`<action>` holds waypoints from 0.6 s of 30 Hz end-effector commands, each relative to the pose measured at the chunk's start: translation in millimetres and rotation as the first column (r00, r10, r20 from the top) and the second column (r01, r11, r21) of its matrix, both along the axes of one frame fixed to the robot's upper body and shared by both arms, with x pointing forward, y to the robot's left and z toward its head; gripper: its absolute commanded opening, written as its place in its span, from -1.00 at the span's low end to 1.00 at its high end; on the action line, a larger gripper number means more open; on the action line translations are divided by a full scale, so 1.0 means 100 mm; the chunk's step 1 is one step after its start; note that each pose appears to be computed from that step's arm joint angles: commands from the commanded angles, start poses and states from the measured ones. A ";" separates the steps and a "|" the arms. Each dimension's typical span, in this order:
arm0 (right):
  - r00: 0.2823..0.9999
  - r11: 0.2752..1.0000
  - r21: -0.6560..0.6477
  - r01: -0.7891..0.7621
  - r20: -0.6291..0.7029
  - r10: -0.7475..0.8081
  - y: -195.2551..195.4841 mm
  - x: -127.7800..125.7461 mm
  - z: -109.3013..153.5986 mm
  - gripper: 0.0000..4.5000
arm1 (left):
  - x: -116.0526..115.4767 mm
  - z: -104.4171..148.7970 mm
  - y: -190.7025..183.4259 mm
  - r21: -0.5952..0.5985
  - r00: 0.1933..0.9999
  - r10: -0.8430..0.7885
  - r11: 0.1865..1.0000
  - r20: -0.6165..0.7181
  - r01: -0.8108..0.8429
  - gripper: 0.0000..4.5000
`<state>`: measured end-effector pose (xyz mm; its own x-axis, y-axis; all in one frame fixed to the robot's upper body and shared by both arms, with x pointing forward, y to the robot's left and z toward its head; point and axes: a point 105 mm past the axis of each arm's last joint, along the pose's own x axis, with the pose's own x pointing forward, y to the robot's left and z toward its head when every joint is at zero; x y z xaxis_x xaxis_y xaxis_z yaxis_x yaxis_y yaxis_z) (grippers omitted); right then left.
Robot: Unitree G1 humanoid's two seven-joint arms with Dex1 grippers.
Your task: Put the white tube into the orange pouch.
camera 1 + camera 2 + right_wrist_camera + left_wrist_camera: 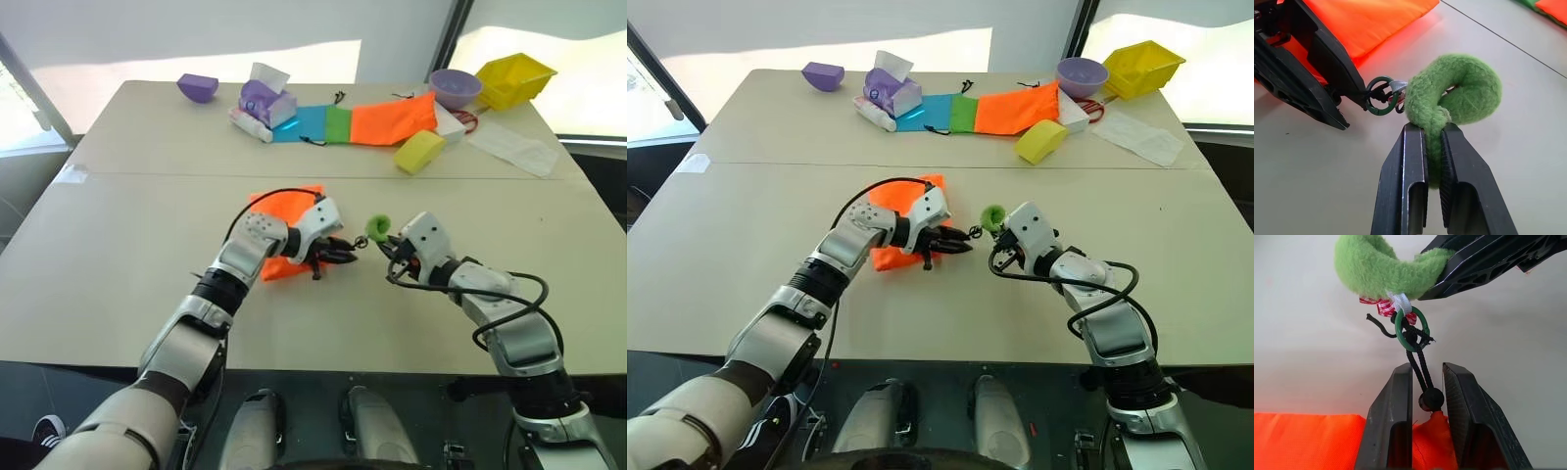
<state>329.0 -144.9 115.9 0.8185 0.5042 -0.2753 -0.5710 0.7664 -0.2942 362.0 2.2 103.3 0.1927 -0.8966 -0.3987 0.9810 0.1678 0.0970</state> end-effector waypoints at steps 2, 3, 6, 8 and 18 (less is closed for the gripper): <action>0.998 1.000 -0.008 -0.019 0.059 0.019 0.05 0.00 0.16 -1.00 | 0.00 0.07 0.02 -0.007 0.997 -0.017 1.000 0.082 0.017 -0.90; 0.998 1.000 -0.009 -0.019 0.060 0.020 0.05 -0.01 0.16 -1.00 | 0.00 0.08 0.01 -0.027 0.999 -0.005 1.000 0.051 0.006 -0.90; 0.998 1.000 -0.008 -0.019 0.060 0.019 0.05 -0.01 0.16 -1.00 | -0.02 0.05 0.03 -0.021 1.000 -0.002 1.000 0.025 0.002 -0.90; 0.998 1.000 -0.008 -0.019 0.060 0.019 0.05 -0.01 0.16 -1.00 | -0.01 0.03 0.04 -0.012 1.000 0.000 1.000 0.030 0.000 -0.90; 0.970 0.975 0.087 0.206 0.111 -0.215 -0.30 0.24 0.36 -1.00 | 0.02 0.08 0.21 0.006 0.999 0.003 1.000 0.033 -0.003 -0.90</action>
